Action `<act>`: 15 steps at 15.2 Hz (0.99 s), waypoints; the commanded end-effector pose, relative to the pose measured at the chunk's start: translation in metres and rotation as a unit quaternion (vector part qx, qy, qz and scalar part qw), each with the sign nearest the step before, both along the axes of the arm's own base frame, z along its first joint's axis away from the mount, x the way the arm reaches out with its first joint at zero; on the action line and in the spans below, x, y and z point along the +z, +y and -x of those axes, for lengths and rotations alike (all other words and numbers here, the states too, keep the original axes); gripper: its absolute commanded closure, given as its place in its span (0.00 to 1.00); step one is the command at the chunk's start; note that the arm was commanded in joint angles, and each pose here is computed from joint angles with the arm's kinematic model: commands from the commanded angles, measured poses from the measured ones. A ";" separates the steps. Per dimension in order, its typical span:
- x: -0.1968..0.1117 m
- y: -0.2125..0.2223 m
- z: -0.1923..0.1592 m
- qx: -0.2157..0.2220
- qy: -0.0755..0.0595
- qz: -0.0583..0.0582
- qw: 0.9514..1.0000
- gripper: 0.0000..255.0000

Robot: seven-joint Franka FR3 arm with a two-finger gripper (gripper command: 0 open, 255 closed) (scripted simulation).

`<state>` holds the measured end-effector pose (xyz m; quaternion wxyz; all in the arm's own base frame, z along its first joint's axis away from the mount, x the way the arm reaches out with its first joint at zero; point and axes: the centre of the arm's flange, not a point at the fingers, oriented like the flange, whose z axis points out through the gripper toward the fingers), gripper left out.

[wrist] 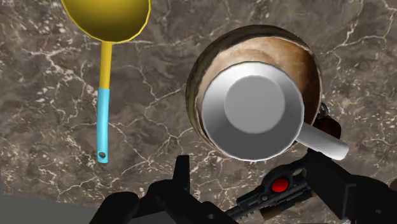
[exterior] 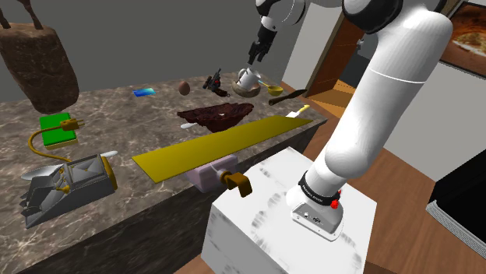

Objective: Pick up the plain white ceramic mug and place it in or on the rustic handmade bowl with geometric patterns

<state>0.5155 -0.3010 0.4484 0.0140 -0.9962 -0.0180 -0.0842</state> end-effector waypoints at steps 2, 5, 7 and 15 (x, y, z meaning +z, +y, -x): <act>0.000 0.000 0.000 0.000 0.000 0.000 1.000 0.00; 0.026 -0.001 0.004 0.000 0.000 0.000 1.000 0.00; 0.049 -0.002 0.008 0.000 0.000 0.000 1.000 0.00; 0.049 -0.002 0.008 0.000 0.000 0.000 1.000 0.00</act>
